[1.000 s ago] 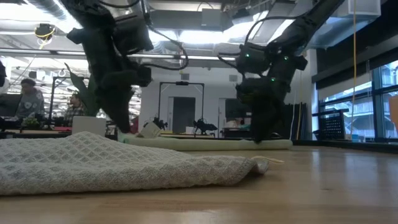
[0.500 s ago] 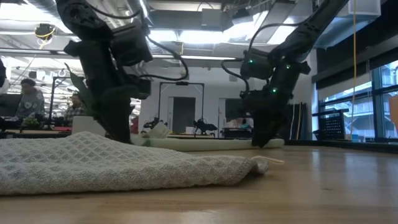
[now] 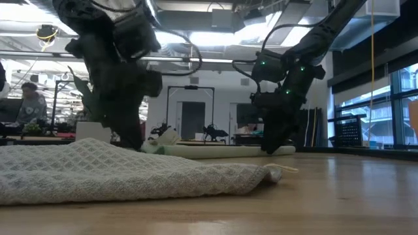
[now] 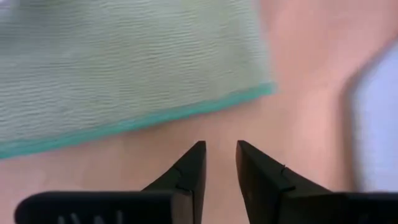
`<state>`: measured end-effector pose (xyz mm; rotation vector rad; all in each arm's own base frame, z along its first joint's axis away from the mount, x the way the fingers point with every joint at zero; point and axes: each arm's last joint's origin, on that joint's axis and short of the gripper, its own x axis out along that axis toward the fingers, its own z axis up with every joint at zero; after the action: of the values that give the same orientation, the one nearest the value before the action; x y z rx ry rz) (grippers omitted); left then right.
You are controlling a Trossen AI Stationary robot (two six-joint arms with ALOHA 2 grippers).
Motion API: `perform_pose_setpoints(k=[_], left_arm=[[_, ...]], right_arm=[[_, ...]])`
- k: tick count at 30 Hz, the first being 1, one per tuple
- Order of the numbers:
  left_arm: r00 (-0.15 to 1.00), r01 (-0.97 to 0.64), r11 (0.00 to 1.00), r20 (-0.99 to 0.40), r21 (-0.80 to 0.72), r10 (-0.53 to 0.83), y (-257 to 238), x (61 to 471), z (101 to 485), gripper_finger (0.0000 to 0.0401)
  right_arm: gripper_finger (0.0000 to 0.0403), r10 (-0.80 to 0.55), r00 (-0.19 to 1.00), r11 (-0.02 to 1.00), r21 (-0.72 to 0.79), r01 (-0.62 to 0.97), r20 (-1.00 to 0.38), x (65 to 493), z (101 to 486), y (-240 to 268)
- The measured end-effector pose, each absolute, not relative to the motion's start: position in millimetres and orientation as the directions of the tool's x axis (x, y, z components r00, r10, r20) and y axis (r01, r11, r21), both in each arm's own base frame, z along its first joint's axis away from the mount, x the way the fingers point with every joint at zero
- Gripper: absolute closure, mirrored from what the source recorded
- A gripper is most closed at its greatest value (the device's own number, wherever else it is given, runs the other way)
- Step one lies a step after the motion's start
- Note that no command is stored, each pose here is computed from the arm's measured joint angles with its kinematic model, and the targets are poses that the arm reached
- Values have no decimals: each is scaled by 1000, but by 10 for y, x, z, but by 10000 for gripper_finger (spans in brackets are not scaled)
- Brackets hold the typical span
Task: Roll microfiber towels into tight, uniform cylinder then place into a basket
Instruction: Roll the green microfiber towel
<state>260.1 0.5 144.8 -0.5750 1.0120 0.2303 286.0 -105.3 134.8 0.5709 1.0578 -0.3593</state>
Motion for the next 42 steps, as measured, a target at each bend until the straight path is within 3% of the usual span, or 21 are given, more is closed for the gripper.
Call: perform_pose_setpoints(k=[4,7,11,17,22,31,42], left_arm=[[584,-400,834,-807,-380,-88,0,2547,1652,322],[591,-467,845,-803,-263,77,72,2486,1743,322],[544,-571,807,-805,-150,235,205,2463,1717,322],[441,-620,782,-852,-61,284,331,2506,1479,322],[377,-618,785,-893,-45,246,320,2541,1285,322],[406,-560,815,-906,-147,116,24,2585,1257,322],[504,-483,839,-863,-250,34,-306,2653,1276,323]], right_arm=[[235,60,470,808,319,495,-881,2884,1351,-982],[235,66,470,797,329,506,-880,2894,1351,-952],[235,69,471,789,337,513,-879,2905,1352,-926],[235,61,497,793,344,503,-866,2930,1366,-935],[235,29,497,797,321,512,-867,2936,1369,-946],[235,-177,436,800,129,586,-882,2917,1365,-1010],[235,-216,467,821,99,562,-857,2953,1388,-1031]])
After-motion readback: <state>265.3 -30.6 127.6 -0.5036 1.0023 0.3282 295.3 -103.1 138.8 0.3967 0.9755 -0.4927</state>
